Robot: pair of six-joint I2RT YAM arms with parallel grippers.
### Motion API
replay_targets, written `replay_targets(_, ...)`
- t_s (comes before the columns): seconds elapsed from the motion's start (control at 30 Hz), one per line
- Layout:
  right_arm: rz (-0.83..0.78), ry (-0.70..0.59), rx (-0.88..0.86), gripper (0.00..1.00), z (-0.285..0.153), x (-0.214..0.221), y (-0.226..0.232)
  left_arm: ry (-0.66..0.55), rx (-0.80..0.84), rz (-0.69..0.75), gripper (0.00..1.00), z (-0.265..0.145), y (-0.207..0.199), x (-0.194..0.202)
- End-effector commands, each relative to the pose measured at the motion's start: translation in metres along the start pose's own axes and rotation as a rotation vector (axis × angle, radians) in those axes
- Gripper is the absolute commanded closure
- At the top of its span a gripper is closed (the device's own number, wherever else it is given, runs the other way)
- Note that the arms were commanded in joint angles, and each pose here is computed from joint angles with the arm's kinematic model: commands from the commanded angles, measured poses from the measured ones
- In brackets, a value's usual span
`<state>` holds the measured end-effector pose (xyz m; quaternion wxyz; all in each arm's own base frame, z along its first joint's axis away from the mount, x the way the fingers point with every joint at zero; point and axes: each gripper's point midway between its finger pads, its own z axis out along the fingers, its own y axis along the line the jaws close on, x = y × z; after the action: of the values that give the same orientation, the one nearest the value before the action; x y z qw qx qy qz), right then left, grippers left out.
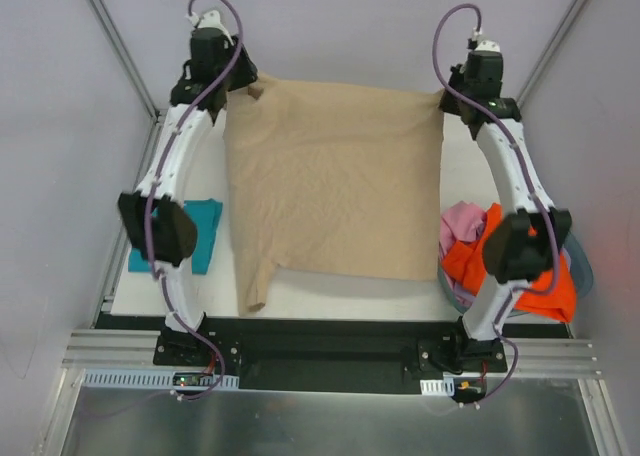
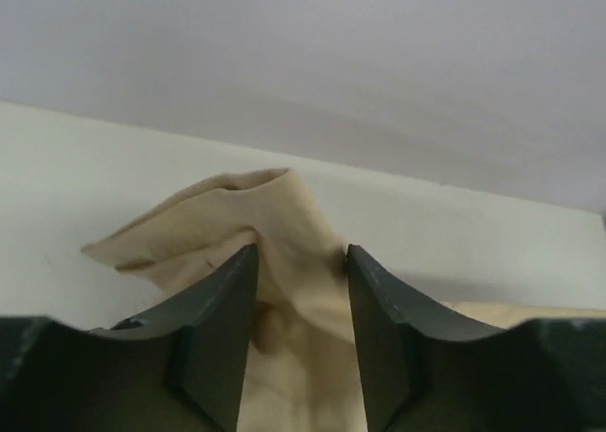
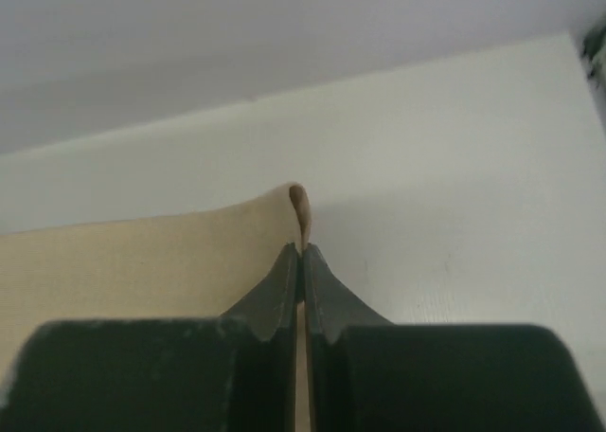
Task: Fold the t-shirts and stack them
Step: Flatten out the tshirt
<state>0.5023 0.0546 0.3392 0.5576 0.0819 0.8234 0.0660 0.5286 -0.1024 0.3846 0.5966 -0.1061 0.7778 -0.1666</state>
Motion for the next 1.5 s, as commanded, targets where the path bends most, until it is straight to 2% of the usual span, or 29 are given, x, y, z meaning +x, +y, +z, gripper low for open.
replay_targets(0.0,0.065,0.156,0.105,0.81,0.098,0.053,-0.044,0.149,-0.021,0.044,0.15,0.080,0.024,0.054)
replay_targets(0.03,0.074,0.116,0.076,0.67,0.108,0.032,-0.039,0.182,-0.028,0.049,0.01,0.097,0.032,0.072)
replay_targets(0.07,0.078,0.132,0.058,0.51,0.121,0.037,-0.039,0.177,-0.025,0.065,0.01,0.100,0.032,0.070)
replay_targets(0.1,0.088,0.198,0.019,0.10,0.141,0.060,-0.039,0.183,-0.033,0.075,0.01,0.102,0.036,0.074)
replay_targets(0.13,0.090,0.178,-0.007,0.03,0.145,0.050,-0.034,0.183,-0.038,0.084,0.01,0.102,0.038,0.074)
replay_targets(0.2,0.097,0.180,-0.049,0.03,0.149,0.054,-0.026,0.211,-0.067,0.098,0.01,0.097,0.047,0.086)
replay_targets(0.23,0.102,0.175,-0.066,0.03,0.147,0.054,-0.023,0.194,-0.086,0.099,0.01,0.087,0.048,0.078)
replay_targets(0.27,0.109,0.186,-0.069,0.03,0.137,0.059,-0.023,0.238,-0.107,0.091,0.01,0.083,0.056,0.095)
replay_targets(0.33,0.097,0.173,-0.098,0.03,0.125,0.057,-0.015,0.243,-0.090,0.073,0.01,0.064,0.051,0.092)
replay_targets(0.37,0.089,0.157,-0.111,0.03,0.109,0.047,-0.010,0.291,-0.106,0.059,0.01,0.058,0.058,0.112)
replay_targets(0.43,0.065,0.237,-0.141,0.03,0.092,0.075,0.001,0.299,-0.076,0.027,0.01,0.034,0.049,0.110)
replay_targets(0.47,0.035,0.223,-0.168,0.03,0.073,0.067,0.011,0.346,-0.091,-0.003,0.01,0.026,0.055,0.131)
replay_targets(0.5,-0.001,0.302,-0.186,0.03,0.063,0.099,0.022,0.359,-0.091,-0.019,0.01,0.017,0.055,0.135)
replay_targets(0.53,-0.026,0.326,-0.202,0.03,0.054,0.108,0.030,0.343,-0.069,-0.035,0.01,0.000,0.048,0.126)
replay_targets(0.57,-0.051,0.331,-0.220,0.03,0.039,0.111,0.039,0.387,-0.084,-0.065,0.01,-0.010,0.053,0.145)
replay_targets(0.63,-0.109,0.413,-0.243,0.03,0.020,0.148,0.062,0.366,-0.069,-0.090,0.01,-0.038,0.048,0.138)
replay_targets(0.67,-0.121,0.427,-0.256,0.03,0.012,0.153,0.069,0.410,-0.103,-0.127,0.01,-0.050,0.057,0.161)
replay_targets(0.73,-0.137,0.508,-0.292,0.03,-0.003,0.183,0.090,0.388,-0.090,-0.157,0.01,-0.081,0.053,0.160)
replay_targets(0.77,-0.144,0.536,-0.312,0.03,-0.009,0.195,0.101,0.429,-0.127,-0.181,0.01,-0.092,0.064,0.184)
replay_targets(0.8,-0.141,0.553,-0.314,0.03,-0.010,0.202,0.105,0.429,-0.135,-0.193,0.01,-0.102,0.067,0.189)
replay_targets(0.83,-0.129,0.574,-0.318,0.03,-0.012,0.210,0.110,0.406,-0.124,-0.197,0.01,-0.116,0.065,0.185)
replay_targets(0.87,-0.137,0.602,-0.332,0.03,-0.011,0.222,0.118,0.435,-0.149,-0.215,0.01,-0.125,0.073,0.204)
replay_targets(0.93,-0.117,0.637,-0.380,0.03,-0.009,0.232,0.131,0.431,-0.141,-0.235,0.01,-0.140,0.073,0.209)
replay_targets(1.03,-0.083,0.681,-0.379,0.03,0.012,0.248,0.141,0.453,-0.149,-0.254,0.01,-0.150,0.078,0.223)
replay_targets(1.27,-0.120,0.733,-0.253,0.03,0.066,0.280,0.121,0.471,-0.175,-0.247,0.01,-0.145,0.083,0.230)
replay_targets(1.47,-0.010,0.793,-0.235,0.03,0.090,0.294,0.093,0.519,-0.196,-0.234,0.01,-0.124,0.086,0.238)
